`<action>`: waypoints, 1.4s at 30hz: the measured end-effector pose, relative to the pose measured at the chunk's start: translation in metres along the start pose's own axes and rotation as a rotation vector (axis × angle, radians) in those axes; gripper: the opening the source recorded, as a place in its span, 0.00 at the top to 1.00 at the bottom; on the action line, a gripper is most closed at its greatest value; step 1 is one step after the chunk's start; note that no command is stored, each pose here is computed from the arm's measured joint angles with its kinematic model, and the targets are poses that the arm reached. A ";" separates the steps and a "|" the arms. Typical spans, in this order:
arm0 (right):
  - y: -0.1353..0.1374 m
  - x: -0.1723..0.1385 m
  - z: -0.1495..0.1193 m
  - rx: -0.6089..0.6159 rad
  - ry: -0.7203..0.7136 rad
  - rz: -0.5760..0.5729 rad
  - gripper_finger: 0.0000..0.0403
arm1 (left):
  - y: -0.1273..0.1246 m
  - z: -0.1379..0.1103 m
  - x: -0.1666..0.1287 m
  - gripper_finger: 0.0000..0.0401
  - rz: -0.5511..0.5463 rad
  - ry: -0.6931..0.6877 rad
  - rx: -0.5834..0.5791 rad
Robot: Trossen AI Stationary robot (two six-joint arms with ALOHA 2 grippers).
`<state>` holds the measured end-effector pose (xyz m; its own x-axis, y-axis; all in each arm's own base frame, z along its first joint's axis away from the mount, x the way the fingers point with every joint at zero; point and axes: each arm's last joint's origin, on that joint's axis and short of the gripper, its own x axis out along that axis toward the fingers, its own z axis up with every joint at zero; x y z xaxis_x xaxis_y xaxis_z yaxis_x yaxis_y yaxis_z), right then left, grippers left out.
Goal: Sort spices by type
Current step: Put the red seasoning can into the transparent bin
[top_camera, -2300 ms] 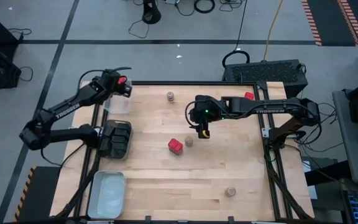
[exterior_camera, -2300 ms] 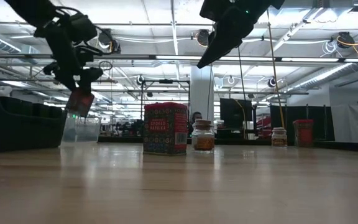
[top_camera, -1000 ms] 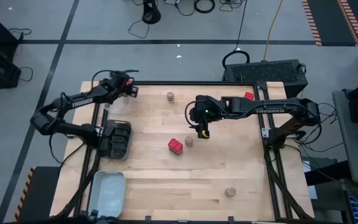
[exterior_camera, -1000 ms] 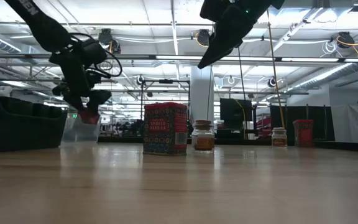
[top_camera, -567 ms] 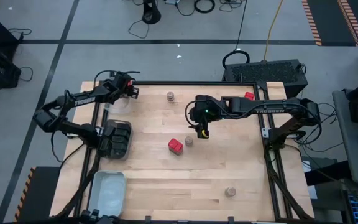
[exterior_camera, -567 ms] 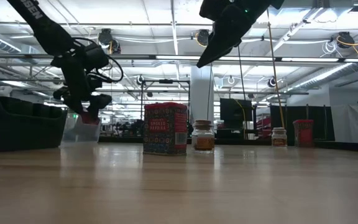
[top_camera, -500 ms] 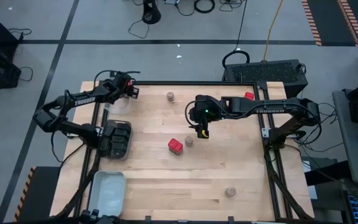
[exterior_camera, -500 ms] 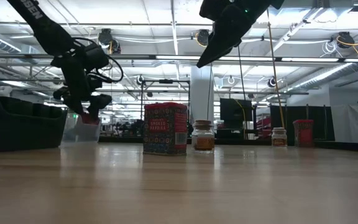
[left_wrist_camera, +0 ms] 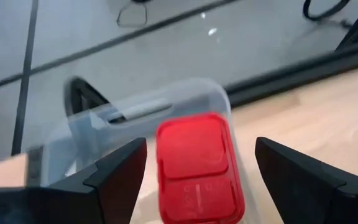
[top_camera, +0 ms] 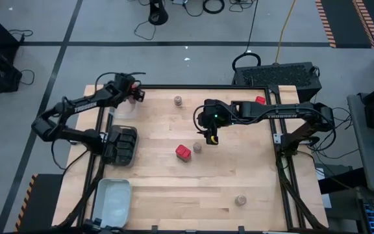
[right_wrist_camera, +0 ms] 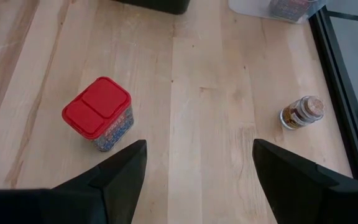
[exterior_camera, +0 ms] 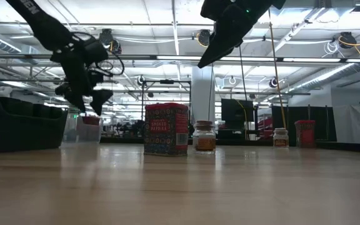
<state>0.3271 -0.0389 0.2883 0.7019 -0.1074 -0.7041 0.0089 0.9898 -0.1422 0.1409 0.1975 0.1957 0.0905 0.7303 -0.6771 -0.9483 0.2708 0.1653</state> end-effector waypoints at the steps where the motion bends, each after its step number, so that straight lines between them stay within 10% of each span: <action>1: 0.000 0.000 0.000 0.000 0.000 0.000 0.32 | 0.001 0.003 -0.005 0.24 -0.002 -0.015 0.005; 8: 0.000 0.000 0.000 0.008 0.000 0.000 0.32 | 0.011 0.015 -0.042 0.24 -0.128 -0.110 0.008; 22: -0.003 -0.003 -0.023 0.232 0.234 -0.058 0.32 | -0.024 0.009 -0.100 0.24 -0.976 -0.200 0.256; 42: -0.118 -0.046 -0.109 0.937 0.702 -0.615 0.32 | -0.069 -0.020 -0.127 0.24 -1.222 -0.273 0.457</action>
<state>0.2161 -0.1609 0.2617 -0.1064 -0.3038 -0.9468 0.8762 0.4216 -0.2337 0.1889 0.0741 0.2558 0.9126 -0.0438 -0.4066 -0.0334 0.9830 -0.1807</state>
